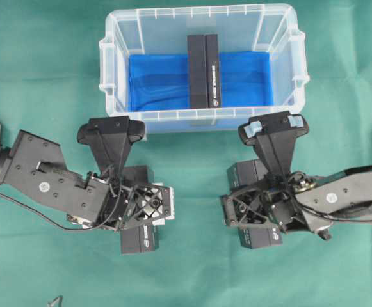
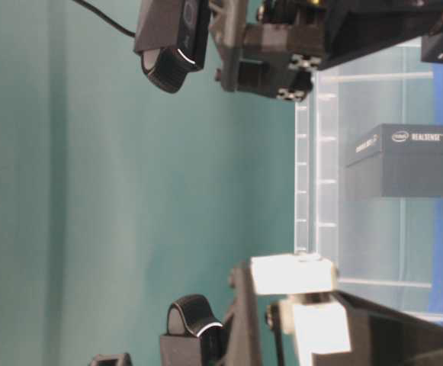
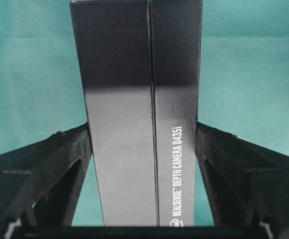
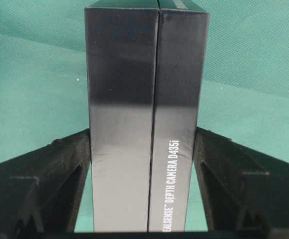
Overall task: Take the box out of the case with both arms.
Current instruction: 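Lower both boxes onto the cloth in front of the bin, then open both grippers, release the boxes, and withdraw arms sideways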
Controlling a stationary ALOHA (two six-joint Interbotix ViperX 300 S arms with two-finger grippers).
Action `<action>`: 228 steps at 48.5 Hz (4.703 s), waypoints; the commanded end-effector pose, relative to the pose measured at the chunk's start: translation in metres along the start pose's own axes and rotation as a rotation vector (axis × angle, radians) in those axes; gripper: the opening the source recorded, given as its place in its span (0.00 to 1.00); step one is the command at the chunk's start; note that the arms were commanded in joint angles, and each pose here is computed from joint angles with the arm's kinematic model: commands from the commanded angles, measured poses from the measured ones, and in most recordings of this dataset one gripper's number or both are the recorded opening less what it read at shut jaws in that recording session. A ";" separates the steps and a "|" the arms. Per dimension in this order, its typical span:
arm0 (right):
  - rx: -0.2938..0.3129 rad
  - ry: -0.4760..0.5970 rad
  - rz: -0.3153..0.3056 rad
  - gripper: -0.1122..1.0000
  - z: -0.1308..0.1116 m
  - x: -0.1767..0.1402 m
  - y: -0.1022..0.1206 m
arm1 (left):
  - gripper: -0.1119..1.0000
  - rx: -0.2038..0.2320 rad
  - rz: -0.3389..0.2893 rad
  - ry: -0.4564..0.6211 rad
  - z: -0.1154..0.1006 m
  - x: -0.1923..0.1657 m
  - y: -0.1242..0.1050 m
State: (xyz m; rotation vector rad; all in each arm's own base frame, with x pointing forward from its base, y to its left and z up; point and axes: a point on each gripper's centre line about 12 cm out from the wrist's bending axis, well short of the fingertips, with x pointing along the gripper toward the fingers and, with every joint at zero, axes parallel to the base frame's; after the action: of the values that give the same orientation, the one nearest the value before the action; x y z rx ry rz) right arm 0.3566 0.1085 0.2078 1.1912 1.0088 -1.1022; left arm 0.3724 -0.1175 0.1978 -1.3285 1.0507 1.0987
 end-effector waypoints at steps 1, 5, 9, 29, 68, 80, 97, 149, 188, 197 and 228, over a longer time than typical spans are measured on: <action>-0.004 -0.006 0.027 0.70 0.002 -0.009 0.003 | 0.68 0.003 -0.042 0.019 -0.002 -0.011 -0.003; -0.010 -0.021 0.020 0.70 0.003 -0.008 0.002 | 0.68 0.011 -0.068 0.029 -0.003 -0.011 -0.006; -0.010 -0.024 0.015 0.70 0.004 -0.009 0.001 | 0.68 0.011 -0.086 0.036 -0.004 -0.012 -0.009; -0.011 -0.033 -0.002 0.93 0.005 -0.010 0.000 | 0.81 0.034 -0.108 0.044 -0.005 -0.013 -0.011; -0.009 -0.057 0.017 0.92 0.016 -0.063 0.009 | 0.91 0.047 -0.150 0.049 -0.006 -0.048 -0.030; -0.026 -0.093 0.004 0.92 0.033 -0.109 0.012 | 0.91 0.075 -0.129 0.020 0.010 -0.094 -0.037; -0.033 -0.119 0.000 0.92 0.048 -0.141 0.016 | 0.91 0.100 -0.108 -0.020 0.031 -0.149 -0.043; -0.053 -0.106 -0.006 0.92 0.047 -0.143 0.013 | 0.91 0.115 -0.099 -0.017 0.030 -0.151 -0.037; -0.037 -0.066 0.005 0.90 0.068 -0.160 -0.079 | 0.91 0.054 -0.053 -0.005 0.040 -0.166 0.069; -0.012 -0.070 -0.007 0.90 0.074 -0.164 -0.097 | 0.90 0.051 -0.054 -0.003 0.045 -0.166 0.084; -0.005 -0.077 -0.031 0.90 0.074 -0.161 -0.097 | 0.90 0.042 -0.052 -0.006 0.048 -0.166 0.082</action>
State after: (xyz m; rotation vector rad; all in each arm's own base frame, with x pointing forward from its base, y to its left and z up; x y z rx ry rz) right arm 0.2332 0.0484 0.3503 1.1118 0.9834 -1.1723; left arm 0.2583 -0.0748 0.3384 -1.2964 1.0391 1.0501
